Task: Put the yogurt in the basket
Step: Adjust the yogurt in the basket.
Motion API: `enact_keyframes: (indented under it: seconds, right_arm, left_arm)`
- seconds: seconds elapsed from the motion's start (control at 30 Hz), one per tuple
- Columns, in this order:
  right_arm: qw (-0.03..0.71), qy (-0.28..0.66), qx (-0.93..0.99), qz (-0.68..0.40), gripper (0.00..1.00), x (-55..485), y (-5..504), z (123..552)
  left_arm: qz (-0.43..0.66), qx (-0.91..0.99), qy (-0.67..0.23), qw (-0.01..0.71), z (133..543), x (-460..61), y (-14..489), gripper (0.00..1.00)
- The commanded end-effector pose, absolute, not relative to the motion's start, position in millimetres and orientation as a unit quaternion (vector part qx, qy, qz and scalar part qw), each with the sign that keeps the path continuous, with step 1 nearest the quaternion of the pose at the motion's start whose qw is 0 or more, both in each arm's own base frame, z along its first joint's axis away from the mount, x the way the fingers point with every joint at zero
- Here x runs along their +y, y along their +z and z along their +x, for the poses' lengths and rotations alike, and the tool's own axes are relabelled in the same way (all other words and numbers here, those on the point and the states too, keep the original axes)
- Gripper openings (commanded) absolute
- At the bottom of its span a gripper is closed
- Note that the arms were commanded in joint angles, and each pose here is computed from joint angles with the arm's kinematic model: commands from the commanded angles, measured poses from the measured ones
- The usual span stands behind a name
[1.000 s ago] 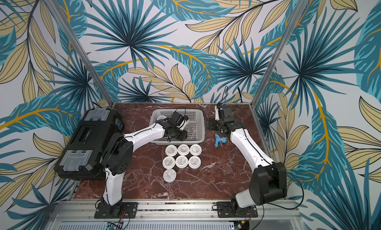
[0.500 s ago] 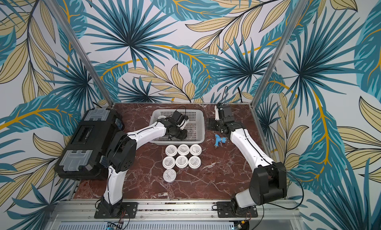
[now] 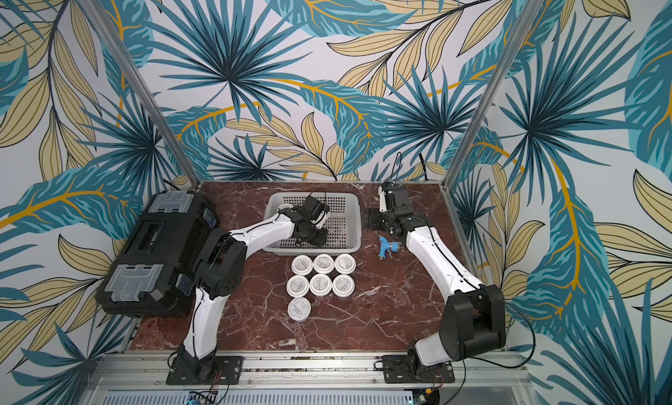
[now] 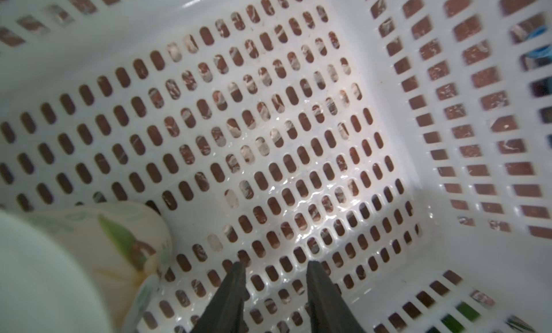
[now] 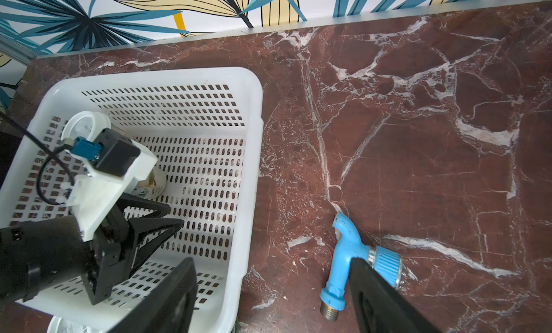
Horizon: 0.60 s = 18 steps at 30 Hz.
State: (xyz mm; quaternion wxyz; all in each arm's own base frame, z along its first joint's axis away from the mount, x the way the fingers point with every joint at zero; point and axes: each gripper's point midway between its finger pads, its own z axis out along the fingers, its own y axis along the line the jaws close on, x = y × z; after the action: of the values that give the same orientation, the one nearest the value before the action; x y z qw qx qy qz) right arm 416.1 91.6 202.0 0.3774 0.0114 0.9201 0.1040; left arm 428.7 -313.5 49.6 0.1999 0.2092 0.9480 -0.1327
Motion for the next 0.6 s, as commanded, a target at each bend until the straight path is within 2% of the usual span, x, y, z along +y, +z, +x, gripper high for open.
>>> enact_keyframes:
  seconds: [0.0,0.57]
  right_arm:
    - [0.366,0.105,0.925,0.006,0.84,91.7,188.4,415.9]
    - [0.368,0.106,0.924,0.005,0.84,90.7,190.7,414.5]
  left_arm:
    - [0.211,0.940,-0.141,0.231,447.7,-319.4,70.4,0.38]
    - [0.213,0.938,-0.153,0.224,453.2,-321.6,70.3,0.40]
